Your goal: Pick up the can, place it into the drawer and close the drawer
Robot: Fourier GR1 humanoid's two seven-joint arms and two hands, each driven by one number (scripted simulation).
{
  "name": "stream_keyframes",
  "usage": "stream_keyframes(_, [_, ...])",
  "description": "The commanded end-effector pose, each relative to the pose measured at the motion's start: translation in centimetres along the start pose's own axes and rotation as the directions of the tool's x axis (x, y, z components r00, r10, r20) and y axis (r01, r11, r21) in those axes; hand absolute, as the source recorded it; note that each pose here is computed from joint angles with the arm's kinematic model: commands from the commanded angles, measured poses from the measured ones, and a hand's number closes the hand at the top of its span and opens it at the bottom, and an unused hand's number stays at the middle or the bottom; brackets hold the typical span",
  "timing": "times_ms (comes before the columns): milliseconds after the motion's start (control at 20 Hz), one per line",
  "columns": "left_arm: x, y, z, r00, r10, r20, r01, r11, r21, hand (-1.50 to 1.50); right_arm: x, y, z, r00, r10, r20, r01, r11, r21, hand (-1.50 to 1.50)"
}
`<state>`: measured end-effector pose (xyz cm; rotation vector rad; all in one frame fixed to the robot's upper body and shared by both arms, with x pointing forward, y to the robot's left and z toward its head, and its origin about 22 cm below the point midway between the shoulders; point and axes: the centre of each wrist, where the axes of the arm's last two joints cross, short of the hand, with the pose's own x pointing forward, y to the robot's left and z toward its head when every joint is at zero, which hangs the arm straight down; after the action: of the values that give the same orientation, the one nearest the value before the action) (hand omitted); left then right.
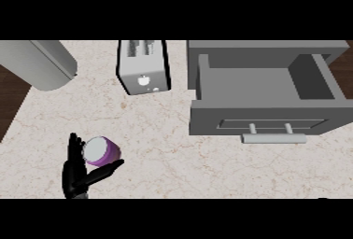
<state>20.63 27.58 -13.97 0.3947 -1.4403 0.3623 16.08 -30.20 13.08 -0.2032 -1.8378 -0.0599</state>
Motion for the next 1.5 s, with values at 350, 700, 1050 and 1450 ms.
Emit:
stream_keyframes(350, [0.2, -0.7, -3.5, 1.000, 0.018, 0.002, -0.018, 0.988, -0.153, -1.50, 0.4, 0.6, 0.0, 1.000, 0.005, 0.013, -0.005, 1.000, -0.023, -1.50])
stream_keyframes(700, [0.9, -2.9, -3.4, 0.993, 0.115, 0.020, -0.107, 0.964, -0.242, 1.50, 1.1, 0.6, -1.2, 1.000, 0.011, 0.011, -0.010, 0.999, -0.032, -1.50])
stream_keyframes(1050, [1.9, -4.9, -4.4, 0.988, 0.126, 0.094, -0.097, 0.959, -0.267, 1.50, 0.6, -0.7, -0.9, 1.000, 0.025, 0.016, -0.025, 0.999, -0.033, -1.50])
stream_keyframes(1450, [6.3, -10.3, -8.4, 0.980, 0.180, 0.078, -0.128, 0.887, -0.444, 1.50, -0.4, -0.6, -1.7, 0.998, 0.038, 0.046, -0.036, 0.999, -0.034, -1.50])
